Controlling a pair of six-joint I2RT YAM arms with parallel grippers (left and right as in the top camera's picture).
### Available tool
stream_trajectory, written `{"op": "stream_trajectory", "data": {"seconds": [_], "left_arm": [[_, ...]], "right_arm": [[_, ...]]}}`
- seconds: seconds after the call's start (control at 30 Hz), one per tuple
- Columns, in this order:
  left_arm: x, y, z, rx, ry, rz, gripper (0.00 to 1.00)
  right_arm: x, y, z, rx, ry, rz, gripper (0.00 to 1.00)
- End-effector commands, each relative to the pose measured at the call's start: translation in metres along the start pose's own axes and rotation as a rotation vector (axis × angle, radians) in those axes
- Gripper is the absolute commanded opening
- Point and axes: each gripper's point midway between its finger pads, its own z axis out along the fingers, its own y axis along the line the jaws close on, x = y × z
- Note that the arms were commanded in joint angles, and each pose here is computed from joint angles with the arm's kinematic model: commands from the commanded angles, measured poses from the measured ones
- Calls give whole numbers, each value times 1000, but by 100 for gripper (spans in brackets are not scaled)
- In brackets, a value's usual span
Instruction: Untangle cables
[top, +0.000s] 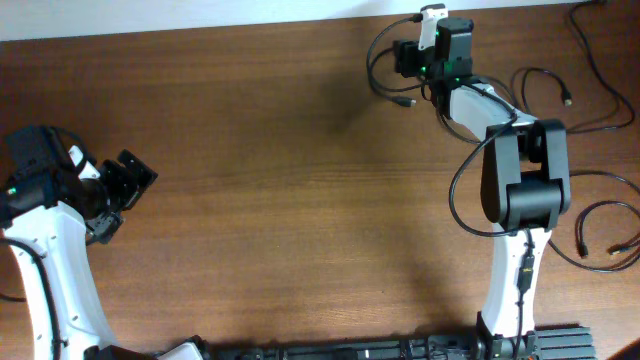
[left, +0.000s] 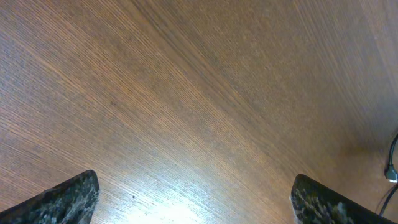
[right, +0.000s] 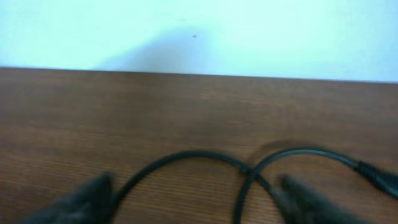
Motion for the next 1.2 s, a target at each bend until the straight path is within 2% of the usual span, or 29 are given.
{"op": "stream_trajectory", "data": {"seconds": [0.0, 0.03, 0.1, 0.2, 0.27, 0.33, 0.43, 0.53, 0.7, 0.87, 1.0, 1.17], "left_arm": [[-5, -3, -8, 8, -30, -5, 99], [-5, -3, -8, 8, -30, -5, 99], [-5, -3, -8, 8, -30, -5, 99], [-5, -3, -8, 8, -30, -5, 99], [-5, -3, -8, 9, -30, -5, 99], [-5, -3, -8, 8, -30, -5, 99], [-5, -3, -8, 8, -30, -5, 99], [-5, -3, -8, 8, -30, -5, 99], [-5, -3, -8, 8, -30, -5, 99], [-5, -3, -8, 9, -30, -5, 99], [-5, -3, -8, 8, -30, -5, 99], [-5, -3, -8, 8, -30, -5, 99]], "right_arm": [[-44, -6, -25, 24, -72, 4, 99], [-70, -1, -41, 20, -121, -6, 99], [-130, 10, -92, 27, -227, -132, 99], [-166, 23, -173, 47, -214, -253, 99], [-168, 27, -209, 52, -178, -254, 99], [-170, 37, -265, 50, -145, -248, 99], [-176, 51, -335, 52, -213, -260, 99], [-147, 58, -379, 51, -254, -266, 99], [-122, 71, -425, 31, -456, -297, 99], [-167, 82, -473, 53, -754, -345, 99], [-164, 83, -481, 53, -752, -344, 99], [-160, 87, -548, 93, -878, -370, 99]]}}
